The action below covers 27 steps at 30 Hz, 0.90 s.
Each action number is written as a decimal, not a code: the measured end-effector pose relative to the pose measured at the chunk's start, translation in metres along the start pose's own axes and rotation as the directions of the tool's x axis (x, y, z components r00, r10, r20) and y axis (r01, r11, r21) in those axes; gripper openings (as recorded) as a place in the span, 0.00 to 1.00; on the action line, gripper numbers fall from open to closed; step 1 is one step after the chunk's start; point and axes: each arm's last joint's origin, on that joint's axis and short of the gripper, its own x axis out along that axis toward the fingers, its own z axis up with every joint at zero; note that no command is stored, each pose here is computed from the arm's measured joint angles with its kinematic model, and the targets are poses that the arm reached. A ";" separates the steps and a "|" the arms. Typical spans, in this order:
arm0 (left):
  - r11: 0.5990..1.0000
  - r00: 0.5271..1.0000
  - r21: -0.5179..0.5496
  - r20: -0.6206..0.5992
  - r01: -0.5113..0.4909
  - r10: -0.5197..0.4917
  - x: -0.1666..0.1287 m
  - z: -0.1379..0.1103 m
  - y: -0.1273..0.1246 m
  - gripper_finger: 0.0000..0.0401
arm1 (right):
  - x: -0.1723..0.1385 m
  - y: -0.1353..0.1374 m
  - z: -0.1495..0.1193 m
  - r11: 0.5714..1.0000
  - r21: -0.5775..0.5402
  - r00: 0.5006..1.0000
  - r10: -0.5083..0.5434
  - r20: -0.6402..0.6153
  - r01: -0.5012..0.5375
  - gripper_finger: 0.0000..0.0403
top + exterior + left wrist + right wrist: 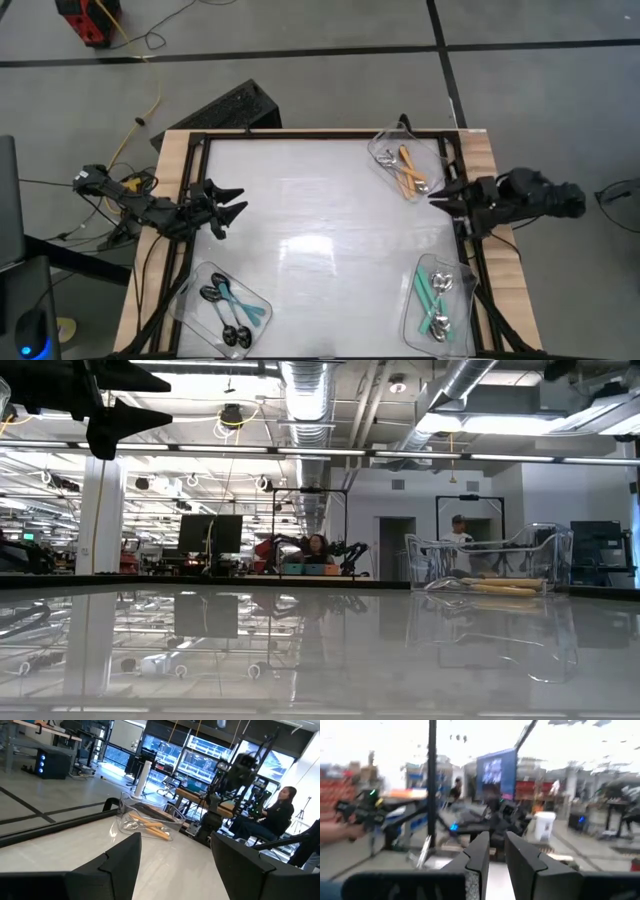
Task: Sort silverware by color (type)
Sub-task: Return to Home Position
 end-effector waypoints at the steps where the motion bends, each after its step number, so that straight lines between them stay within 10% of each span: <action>1: 1.000 1.000 0.000 0.000 0.000 0.000 0.000 0.000 0.000 0.56 | -0.002 0.000 -0.007 1.000 0.007 0.999 -0.024 0.023 0.024 0.22; 27: 0.970 0.965 -0.083 0.116 -0.227 0.236 -0.001 0.007 0.006 0.56 | -0.008 -0.002 -0.112 0.962 -0.005 0.960 -0.272 0.063 0.273 0.22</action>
